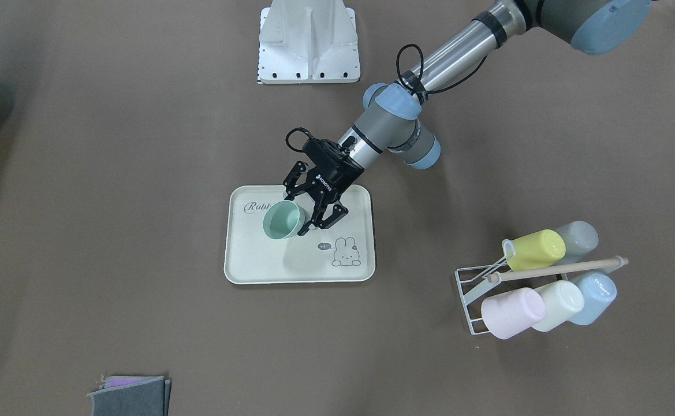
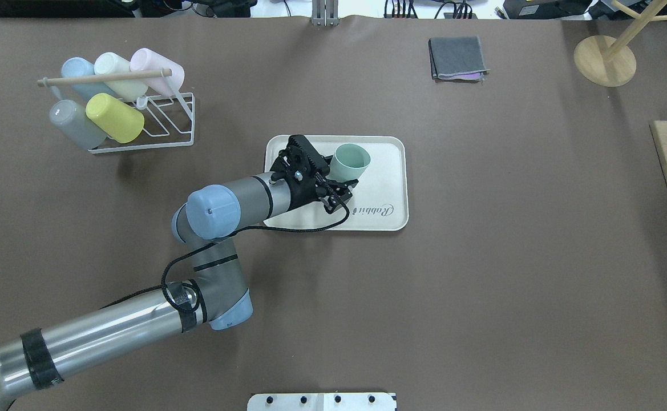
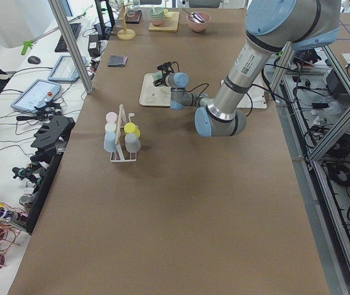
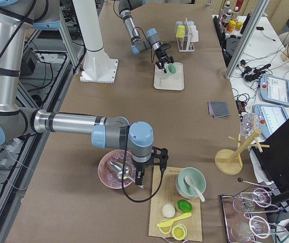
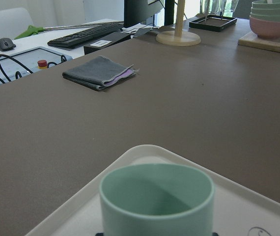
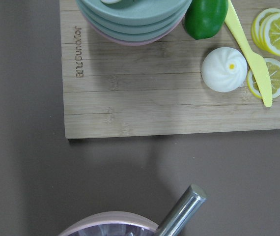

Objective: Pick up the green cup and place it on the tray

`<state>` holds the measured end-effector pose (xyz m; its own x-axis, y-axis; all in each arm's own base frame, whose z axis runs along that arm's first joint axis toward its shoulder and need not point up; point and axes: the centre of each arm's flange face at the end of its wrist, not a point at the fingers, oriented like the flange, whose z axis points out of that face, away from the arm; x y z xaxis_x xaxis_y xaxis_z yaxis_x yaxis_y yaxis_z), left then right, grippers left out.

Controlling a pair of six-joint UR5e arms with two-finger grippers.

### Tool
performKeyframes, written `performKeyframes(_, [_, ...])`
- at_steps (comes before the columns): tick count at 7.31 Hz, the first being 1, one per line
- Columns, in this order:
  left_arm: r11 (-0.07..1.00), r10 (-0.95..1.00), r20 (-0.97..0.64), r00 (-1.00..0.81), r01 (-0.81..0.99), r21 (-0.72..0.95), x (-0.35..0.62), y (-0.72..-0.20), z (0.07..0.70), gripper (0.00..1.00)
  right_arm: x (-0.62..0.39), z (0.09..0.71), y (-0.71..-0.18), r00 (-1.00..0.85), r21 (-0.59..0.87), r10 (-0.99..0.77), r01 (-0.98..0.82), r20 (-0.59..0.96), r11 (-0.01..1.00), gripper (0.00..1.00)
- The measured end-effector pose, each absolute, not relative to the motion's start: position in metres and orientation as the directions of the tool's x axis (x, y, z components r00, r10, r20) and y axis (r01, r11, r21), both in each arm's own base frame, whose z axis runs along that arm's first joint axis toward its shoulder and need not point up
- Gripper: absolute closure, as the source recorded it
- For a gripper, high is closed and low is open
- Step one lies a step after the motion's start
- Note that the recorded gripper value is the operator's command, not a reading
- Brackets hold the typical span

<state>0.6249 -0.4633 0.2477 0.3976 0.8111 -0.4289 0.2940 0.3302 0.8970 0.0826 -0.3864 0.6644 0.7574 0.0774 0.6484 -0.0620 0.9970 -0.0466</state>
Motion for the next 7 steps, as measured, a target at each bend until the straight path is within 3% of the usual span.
performKeyframes(2, [0.327,0.823,-0.424,0.378,0.295,0.898,0.6248,-0.4609,0.2459,0.87,0.0829,0.6635,-0.3871,0.76,-0.034,0.069,-0.061,0.646,0.998,0.0])
performKeyframes(3, [0.325,0.827,-0.422,0.373,0.297,0.898,0.6247,-0.4599,0.2455,0.72,0.083,0.6627,-0.3878,0.761,-0.021,0.061,-0.061,0.645,0.998,0.0])
performKeyframes(4, [0.322,0.829,-0.42,0.368,0.299,0.898,0.6247,-0.4591,0.2454,0.16,0.0831,0.662,-0.3882,0.762,-0.015,0.057,-0.062,0.645,0.998,0.0])
performKeyframes(5, [0.313,0.834,-0.41,0.369,0.297,0.902,0.6244,-0.4588,0.2453,0.02,0.0831,0.6618,-0.3884,0.762,-0.012,0.055,-0.062,0.645,0.998,0.0])
performKeyframes(7, [0.287,0.844,-0.385,0.374,0.293,0.912,0.6238,-0.4577,0.2447,0.01,0.0831,0.662,-0.3884,0.762,-0.011,0.054,-0.061,0.645,0.998,0.0])
